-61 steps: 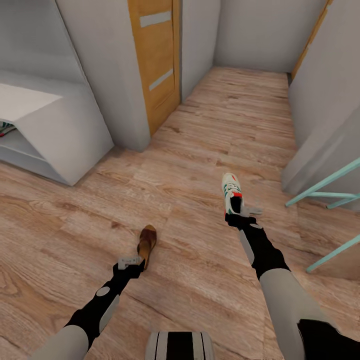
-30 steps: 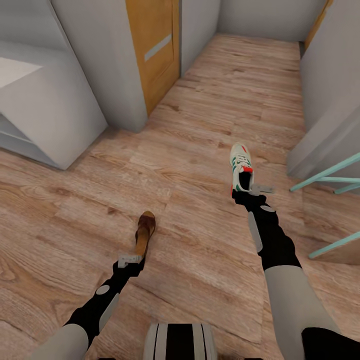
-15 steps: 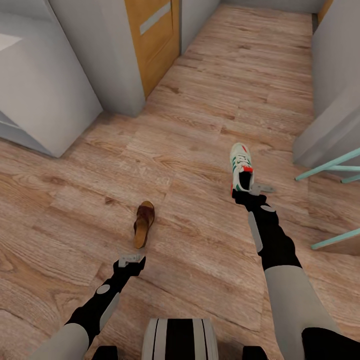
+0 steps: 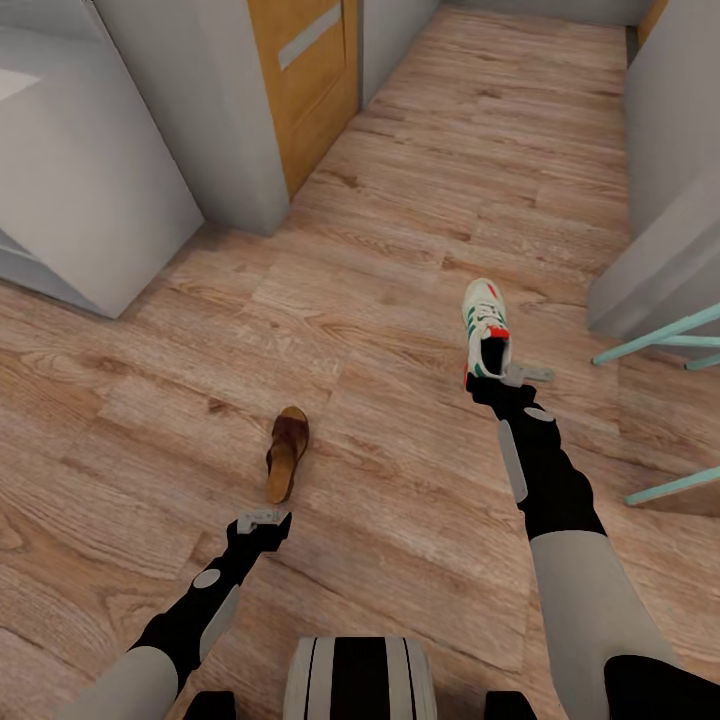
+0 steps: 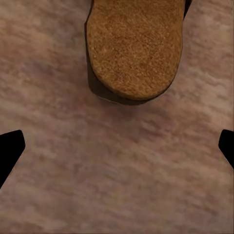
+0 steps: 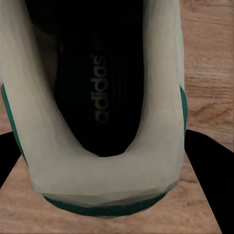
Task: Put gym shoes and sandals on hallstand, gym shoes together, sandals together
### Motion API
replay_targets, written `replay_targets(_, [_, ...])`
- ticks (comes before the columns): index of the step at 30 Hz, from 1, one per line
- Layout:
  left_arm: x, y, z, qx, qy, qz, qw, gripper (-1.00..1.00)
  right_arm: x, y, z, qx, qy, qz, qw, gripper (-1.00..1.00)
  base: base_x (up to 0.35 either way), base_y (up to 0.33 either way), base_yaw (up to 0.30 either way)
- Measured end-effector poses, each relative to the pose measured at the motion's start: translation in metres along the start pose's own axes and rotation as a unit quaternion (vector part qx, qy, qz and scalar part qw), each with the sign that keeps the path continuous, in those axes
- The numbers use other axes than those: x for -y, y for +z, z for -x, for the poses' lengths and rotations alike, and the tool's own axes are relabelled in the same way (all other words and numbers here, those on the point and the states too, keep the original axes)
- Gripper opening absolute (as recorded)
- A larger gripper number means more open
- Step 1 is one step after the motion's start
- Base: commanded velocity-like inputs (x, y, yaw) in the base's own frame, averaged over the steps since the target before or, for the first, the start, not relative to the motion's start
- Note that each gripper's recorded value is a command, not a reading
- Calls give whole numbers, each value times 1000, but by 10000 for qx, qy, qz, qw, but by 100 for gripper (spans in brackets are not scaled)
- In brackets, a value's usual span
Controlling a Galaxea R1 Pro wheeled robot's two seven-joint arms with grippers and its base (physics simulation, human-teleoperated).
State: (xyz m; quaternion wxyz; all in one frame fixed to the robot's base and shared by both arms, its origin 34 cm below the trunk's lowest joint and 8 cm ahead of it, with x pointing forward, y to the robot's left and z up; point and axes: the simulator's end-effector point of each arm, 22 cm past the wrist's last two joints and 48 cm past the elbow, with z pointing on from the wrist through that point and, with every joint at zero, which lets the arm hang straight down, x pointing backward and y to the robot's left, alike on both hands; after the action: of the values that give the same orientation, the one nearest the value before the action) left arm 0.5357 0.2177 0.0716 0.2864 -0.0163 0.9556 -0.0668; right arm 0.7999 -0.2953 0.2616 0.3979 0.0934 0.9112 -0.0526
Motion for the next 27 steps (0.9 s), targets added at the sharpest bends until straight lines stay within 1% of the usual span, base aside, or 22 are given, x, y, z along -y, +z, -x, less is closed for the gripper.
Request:
replay_targets(2, [0, 0, 0, 2, 0, 0, 10000, 100, 0, 0, 0, 0, 0, 1, 10000, -100, 196, 0, 0])
replay_targets(8, [0, 0, 0, 1, 0, 0, 10000, 100, 0, 0, 0, -2, 0, 2, 10000, -100, 69, -3, 0])
replay_targets(14, [0, 0, 0, 6, 1, 0, 10000, 100, 0, 0, 0, -1, 0, -1, 10000, -100, 254, -63, 0])
replay_targets(17, [0, 0, 0, 7, 4, -3, 10000, 100, 0, 0, 0, -2, 0, 0, 10000, -100, 147, -43, 0])
replay_targets(27, [1, 0, 0, 7, 5, -7, 10000, 100, 0, 0, 0, 2, 0, -1, 10000, -100, 25, -7, 0])
